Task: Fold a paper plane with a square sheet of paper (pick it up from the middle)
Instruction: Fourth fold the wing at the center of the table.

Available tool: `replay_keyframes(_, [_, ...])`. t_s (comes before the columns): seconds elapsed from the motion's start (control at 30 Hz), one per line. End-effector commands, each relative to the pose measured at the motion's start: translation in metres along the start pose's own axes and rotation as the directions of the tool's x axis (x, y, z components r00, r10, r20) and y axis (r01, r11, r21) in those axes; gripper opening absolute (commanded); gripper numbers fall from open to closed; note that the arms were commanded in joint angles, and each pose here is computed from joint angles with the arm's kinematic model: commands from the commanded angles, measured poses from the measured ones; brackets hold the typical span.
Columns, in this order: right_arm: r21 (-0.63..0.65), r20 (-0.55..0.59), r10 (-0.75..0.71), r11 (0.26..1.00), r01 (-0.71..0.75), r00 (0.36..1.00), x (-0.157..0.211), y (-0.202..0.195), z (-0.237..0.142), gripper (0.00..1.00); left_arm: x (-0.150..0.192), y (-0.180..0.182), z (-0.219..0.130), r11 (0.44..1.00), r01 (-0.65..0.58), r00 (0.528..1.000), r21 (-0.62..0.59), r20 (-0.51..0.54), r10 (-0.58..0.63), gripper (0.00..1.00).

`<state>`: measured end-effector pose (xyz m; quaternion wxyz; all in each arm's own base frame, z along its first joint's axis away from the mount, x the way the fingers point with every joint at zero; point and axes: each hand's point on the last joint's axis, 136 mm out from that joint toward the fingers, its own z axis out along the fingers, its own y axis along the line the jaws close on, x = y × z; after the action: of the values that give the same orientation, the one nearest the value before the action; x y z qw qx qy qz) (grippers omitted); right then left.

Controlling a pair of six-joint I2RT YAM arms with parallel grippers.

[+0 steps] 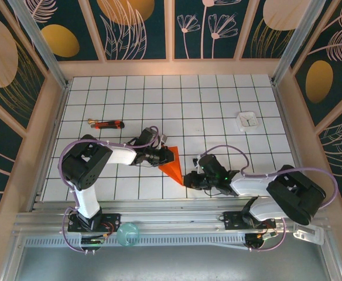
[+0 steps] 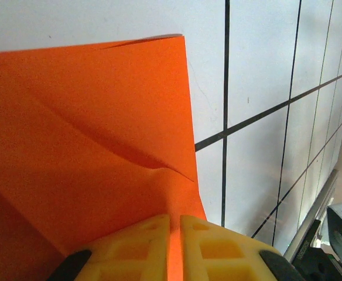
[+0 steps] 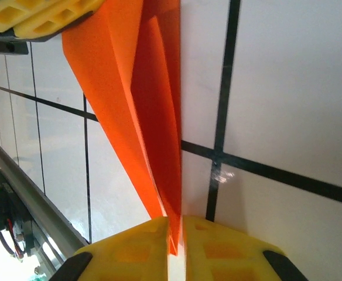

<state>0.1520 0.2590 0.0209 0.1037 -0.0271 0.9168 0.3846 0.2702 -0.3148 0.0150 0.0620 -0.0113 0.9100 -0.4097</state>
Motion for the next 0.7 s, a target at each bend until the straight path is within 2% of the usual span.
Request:
replay_keyframes(0.0, [0.031,0.027,-0.035,0.999,0.034,0.999,-0.011,0.003,-0.009,0.15,0.03,0.059,0.004,0.98,0.071,0.994,-0.188,-0.067,-0.085,0.15])
replay_keyframes(0.3, [-0.039,0.081,-0.134,0.99,0.137,0.988,-0.044,0.045,-0.011,0.13,0.029,0.058,0.004,0.98,0.074,0.994,-0.185,-0.065,-0.087,0.15])
replay_keyframes(0.67, [-0.058,0.02,-0.189,0.98,0.19,0.982,-0.057,0.057,0.024,0.08,0.028,0.058,0.004,0.98,0.074,0.994,-0.182,-0.063,-0.087,0.15])
